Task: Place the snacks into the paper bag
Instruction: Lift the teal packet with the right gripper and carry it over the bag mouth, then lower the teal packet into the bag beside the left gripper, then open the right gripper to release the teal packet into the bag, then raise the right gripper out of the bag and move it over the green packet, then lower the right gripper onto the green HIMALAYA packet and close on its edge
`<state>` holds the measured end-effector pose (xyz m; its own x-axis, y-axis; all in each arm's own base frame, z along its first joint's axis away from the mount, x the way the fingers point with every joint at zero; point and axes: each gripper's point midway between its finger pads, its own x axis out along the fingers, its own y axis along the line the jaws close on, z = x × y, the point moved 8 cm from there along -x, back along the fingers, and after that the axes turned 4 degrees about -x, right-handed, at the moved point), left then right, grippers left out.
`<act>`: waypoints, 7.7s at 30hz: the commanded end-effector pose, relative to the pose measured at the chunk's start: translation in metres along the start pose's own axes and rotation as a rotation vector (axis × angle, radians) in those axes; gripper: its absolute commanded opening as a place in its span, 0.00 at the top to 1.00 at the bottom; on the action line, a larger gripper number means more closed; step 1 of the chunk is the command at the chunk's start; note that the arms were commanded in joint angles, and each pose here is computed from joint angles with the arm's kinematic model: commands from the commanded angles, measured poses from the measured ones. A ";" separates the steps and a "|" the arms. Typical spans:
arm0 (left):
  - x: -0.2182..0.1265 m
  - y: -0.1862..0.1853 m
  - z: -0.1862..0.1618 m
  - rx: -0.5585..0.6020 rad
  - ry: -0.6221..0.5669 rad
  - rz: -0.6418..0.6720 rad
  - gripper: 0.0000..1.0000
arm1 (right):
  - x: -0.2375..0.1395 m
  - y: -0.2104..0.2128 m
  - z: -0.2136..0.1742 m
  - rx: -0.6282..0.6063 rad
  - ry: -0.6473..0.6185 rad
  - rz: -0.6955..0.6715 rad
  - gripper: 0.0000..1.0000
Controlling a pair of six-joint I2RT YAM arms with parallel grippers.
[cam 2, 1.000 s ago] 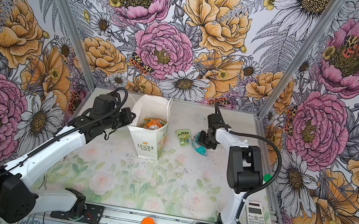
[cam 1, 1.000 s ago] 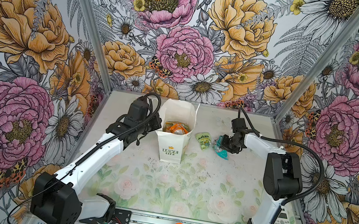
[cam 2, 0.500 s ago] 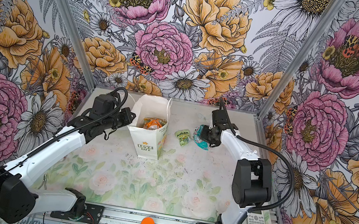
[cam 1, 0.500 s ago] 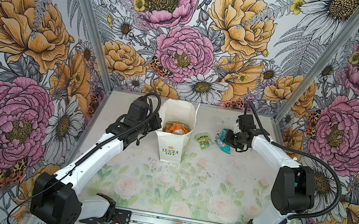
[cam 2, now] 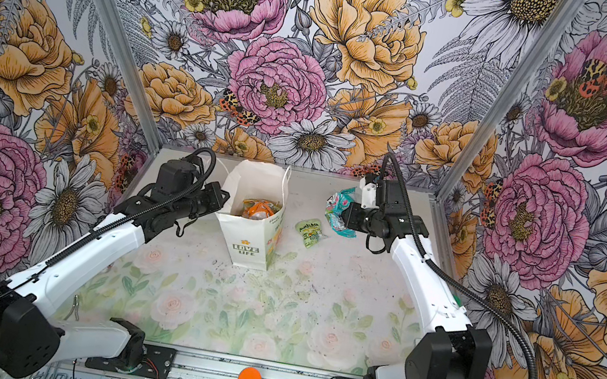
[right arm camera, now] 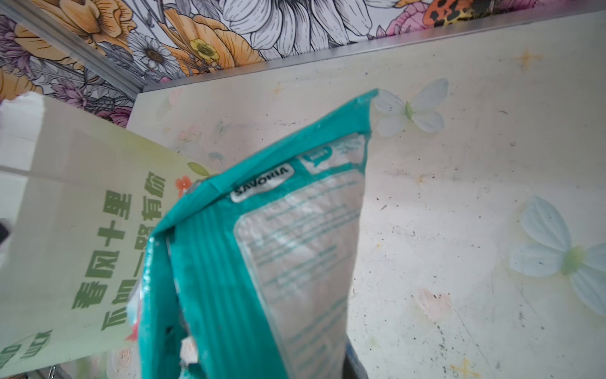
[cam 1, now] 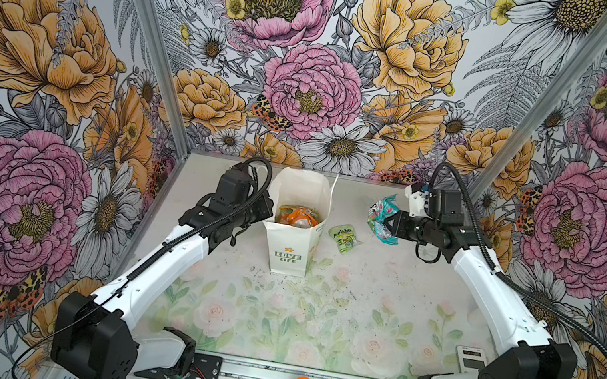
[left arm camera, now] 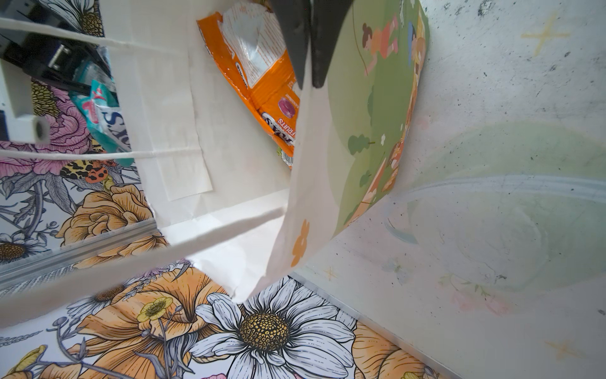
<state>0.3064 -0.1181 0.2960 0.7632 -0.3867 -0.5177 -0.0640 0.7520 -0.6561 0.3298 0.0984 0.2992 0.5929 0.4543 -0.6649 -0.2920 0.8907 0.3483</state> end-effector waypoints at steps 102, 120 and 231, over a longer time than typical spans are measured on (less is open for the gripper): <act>-0.005 -0.009 0.004 0.011 -0.030 -0.028 1.00 | 0.066 0.221 0.051 -0.205 -0.092 -0.009 0.58; -0.005 -0.007 0.003 0.010 -0.029 -0.023 1.00 | 0.040 0.224 0.057 -0.256 -0.129 0.027 0.53; -0.008 -0.012 0.005 0.019 -0.028 -0.041 1.00 | 0.104 0.032 -0.016 -0.217 0.268 -0.284 0.02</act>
<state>0.3049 -0.1222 0.2960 0.7591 -0.3944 -0.5179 -0.0549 0.7540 -0.6546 0.3593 0.1674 0.2281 0.4601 0.1095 -0.8811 -0.2835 0.9585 -0.0289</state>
